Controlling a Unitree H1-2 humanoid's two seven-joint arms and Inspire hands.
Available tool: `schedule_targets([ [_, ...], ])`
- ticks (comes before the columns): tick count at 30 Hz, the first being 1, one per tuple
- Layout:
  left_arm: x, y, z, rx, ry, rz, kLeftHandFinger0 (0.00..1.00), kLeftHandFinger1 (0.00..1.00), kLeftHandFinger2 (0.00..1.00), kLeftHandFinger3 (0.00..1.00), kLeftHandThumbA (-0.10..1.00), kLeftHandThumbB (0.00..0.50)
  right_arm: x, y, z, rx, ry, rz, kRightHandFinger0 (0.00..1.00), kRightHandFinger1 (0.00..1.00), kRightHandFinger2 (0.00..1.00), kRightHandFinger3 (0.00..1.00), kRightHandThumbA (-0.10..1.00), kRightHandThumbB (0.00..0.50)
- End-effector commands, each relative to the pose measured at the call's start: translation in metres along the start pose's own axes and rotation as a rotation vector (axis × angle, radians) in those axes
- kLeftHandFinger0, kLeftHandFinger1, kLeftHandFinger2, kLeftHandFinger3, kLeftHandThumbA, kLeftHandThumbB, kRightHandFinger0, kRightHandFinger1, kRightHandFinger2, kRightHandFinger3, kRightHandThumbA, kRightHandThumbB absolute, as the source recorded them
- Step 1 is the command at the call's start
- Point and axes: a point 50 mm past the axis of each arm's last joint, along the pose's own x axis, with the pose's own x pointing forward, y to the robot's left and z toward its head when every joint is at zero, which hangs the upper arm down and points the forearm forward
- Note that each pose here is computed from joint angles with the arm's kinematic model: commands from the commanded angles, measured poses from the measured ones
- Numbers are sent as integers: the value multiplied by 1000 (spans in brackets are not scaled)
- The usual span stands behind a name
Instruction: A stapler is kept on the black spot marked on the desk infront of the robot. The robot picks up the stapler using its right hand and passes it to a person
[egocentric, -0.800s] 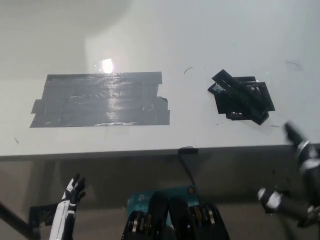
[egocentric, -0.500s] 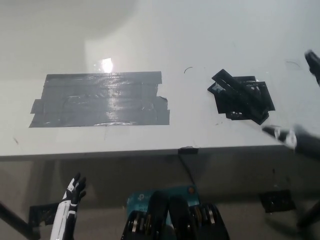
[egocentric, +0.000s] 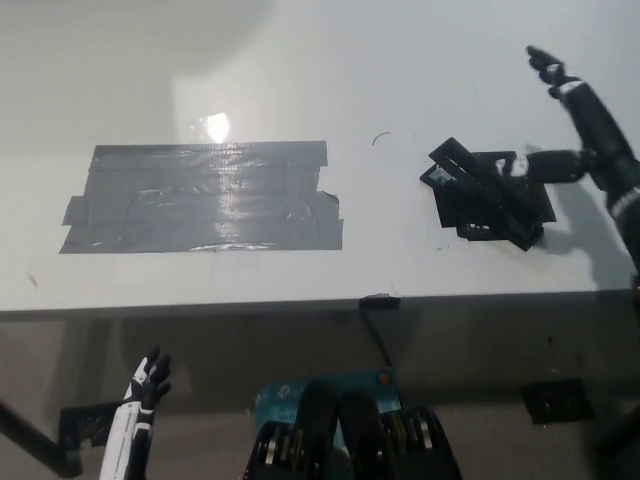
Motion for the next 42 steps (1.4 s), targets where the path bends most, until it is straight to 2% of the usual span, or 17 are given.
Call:
schedule_targets([
  [1,-1,2,5,6,-47,23,1000,1000,1000,1000,1000,452,32,-1,18,-48,1,-15,1000,1000,1000,1000,1000,271],
  [10,-1,0,6,-4,-43,21,1000,1000,1000,1000,1000,442,51,34,14,-86,54,50,1000,1000,1000,1000,1000,325],
  [14,-1,1,6,2,-39,20,1000,1000,1000,1000,1000,445,54,42,11,-116,72,52,1000,1000,1000,1000,1000,331],
  [21,1,2,8,6,-45,16,1000,1000,1000,1000,1000,445,54,48,6,-184,89,59,1000,1000,1000,1000,1000,327],
  [23,1,2,8,10,-49,13,1000,1000,1000,1000,1000,433,54,49,1,-246,107,66,1000,1000,1000,1000,1000,318],
  [33,1,3,8,2,-47,16,1000,1000,1000,1000,1000,439,56,42,-8,-334,129,45,1000,1000,1000,1000,1000,281],
  [35,1,3,7,9,-52,13,1000,1000,1000,1000,1000,432,55,40,-7,-339,125,47,1000,1000,1000,1000,1000,298],
  [42,3,2,7,12,-50,6,1000,1000,1000,1000,1000,434,56,42,-3,-343,129,55,1000,1000,1000,1000,1000,298],
])
